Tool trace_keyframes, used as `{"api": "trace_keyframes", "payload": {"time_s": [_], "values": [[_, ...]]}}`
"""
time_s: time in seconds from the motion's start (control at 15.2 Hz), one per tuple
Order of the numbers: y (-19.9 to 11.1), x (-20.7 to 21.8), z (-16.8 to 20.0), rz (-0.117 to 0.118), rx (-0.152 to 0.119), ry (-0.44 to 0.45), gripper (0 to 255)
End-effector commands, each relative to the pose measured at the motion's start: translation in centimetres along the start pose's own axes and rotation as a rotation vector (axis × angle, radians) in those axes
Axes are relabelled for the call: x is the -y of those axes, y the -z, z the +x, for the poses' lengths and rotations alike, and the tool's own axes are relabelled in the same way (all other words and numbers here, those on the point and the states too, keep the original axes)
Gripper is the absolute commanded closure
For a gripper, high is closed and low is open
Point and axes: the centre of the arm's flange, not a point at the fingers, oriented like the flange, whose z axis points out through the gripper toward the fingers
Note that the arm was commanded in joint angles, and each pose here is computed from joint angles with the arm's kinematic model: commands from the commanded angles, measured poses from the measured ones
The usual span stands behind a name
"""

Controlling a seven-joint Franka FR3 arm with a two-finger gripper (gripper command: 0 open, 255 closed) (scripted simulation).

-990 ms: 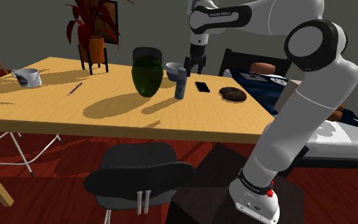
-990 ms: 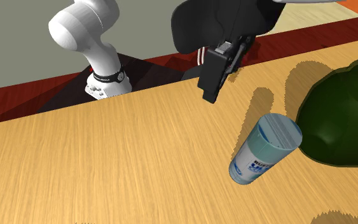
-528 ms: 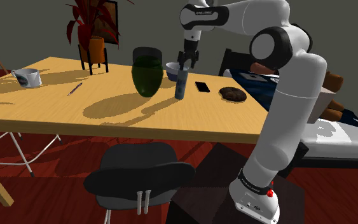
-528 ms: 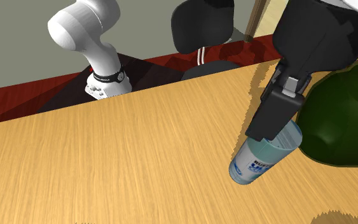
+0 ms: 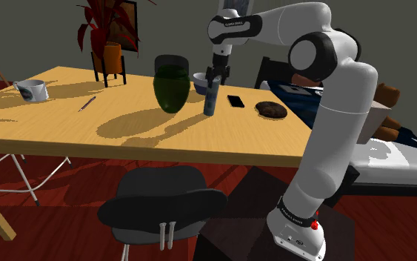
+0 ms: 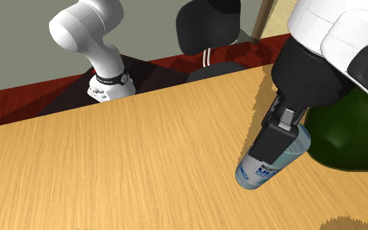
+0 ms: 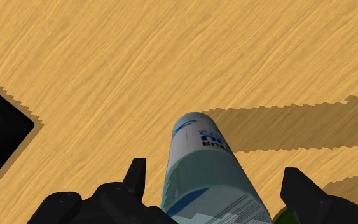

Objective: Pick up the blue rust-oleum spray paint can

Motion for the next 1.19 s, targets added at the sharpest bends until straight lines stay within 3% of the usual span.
{"api": "trace_keyframes", "payload": {"time_s": [0.0, 0.07, 0.66, 1.12], "values": [[-0.3, 0.0, 0.0, 0.0, -0.001, 0.0, 0], [-0.3, 0.0, 0.0, 0.0, -0.001, 0.0, 255], [-0.3, 0.0, 0.0, 0.0, -0.001, 0.0, 255], [3.3, 0.0, 0.0, 0.0, -0.001, 0.0, 255]]}}
